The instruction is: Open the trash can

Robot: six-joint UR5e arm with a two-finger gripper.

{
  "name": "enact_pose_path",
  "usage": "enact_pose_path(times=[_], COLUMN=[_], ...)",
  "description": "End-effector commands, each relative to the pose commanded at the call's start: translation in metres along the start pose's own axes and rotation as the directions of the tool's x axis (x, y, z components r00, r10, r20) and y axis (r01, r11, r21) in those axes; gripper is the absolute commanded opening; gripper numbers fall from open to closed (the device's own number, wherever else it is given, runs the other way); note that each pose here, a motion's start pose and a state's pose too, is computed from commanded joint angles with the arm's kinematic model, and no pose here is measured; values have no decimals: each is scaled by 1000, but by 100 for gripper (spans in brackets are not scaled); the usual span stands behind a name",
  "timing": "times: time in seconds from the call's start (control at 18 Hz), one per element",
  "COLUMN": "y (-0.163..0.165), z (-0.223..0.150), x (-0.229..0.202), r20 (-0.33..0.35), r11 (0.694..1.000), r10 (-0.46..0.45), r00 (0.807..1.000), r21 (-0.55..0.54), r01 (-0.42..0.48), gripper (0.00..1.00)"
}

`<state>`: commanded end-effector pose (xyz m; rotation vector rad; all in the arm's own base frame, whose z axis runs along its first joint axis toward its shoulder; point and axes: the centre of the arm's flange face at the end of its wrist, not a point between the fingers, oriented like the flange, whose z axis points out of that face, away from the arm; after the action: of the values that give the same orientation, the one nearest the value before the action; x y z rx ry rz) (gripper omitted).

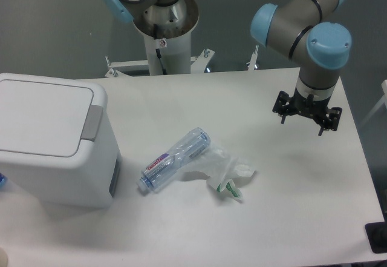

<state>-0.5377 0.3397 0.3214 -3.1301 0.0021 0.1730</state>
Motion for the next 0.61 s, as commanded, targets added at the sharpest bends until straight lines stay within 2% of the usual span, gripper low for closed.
enact_pose_path(times=[0.5, 0.61], y=[2, 1], z=[-12, -20], x=[-5, -1], r20=[2, -24], r11=[1000, 1000], r10=[-14, -16], r00=[1000, 1000], r21=[7, -1], r01=[14, 16], gripper=[100, 100])
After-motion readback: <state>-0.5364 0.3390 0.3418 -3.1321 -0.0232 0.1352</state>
